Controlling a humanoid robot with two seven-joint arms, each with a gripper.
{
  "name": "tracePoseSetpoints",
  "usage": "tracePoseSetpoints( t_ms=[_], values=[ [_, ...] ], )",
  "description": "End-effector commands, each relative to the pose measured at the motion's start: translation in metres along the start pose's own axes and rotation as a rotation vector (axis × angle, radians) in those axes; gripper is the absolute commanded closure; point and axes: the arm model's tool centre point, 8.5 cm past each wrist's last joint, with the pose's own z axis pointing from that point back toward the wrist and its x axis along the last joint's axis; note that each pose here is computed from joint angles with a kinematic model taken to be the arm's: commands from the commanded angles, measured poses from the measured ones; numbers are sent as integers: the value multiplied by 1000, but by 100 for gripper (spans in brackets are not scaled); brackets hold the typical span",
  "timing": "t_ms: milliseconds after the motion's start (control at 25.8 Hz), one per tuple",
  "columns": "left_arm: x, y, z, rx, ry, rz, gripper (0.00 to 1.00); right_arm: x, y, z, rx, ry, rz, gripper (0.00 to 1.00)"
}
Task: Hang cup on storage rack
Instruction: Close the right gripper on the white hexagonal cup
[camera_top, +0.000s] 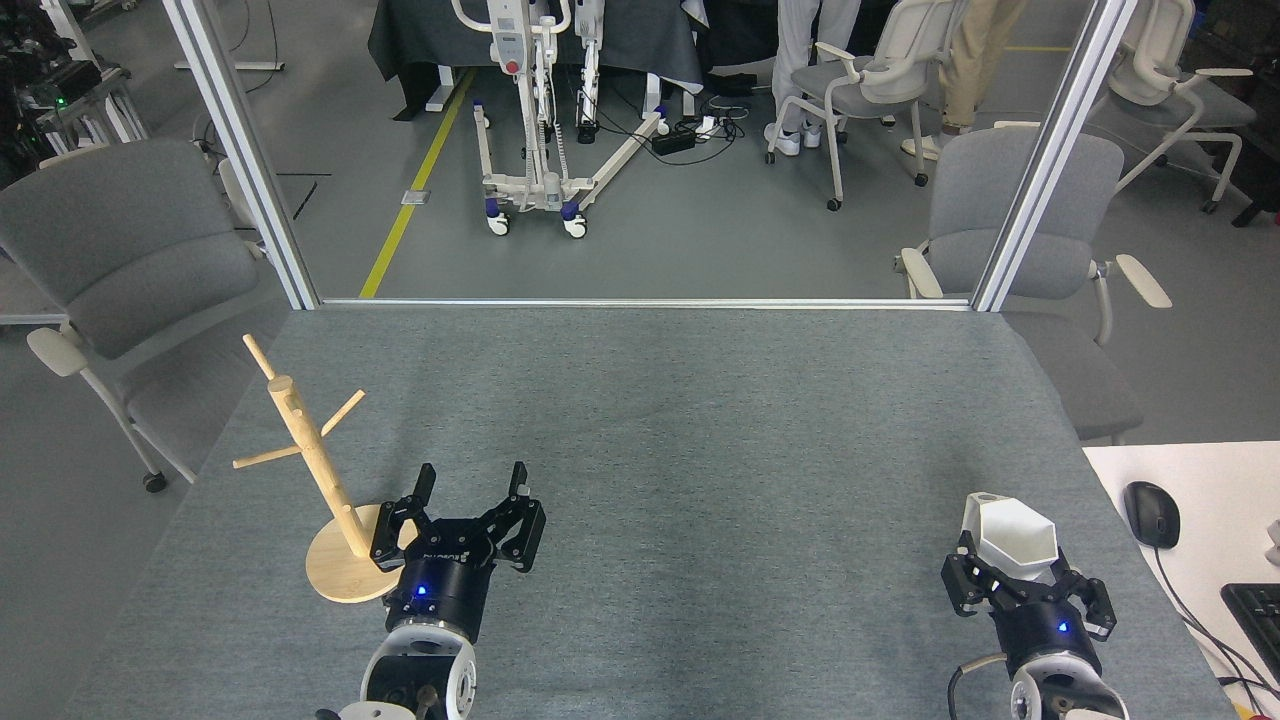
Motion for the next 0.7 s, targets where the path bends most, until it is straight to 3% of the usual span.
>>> tracePoseSetpoints(
  t_ms=[0,194,658],
  values=[
    [-1,0,0,-1,2,0,1,0,-1,-4,3,2,-5,0],
    [-1,0,0,-1,2,0,1,-7,-9,-16,1,15,-2,0],
    [0,-2,2,-6,0,0,1,-6,-8,-18,10,14,-12,0]
  ],
)
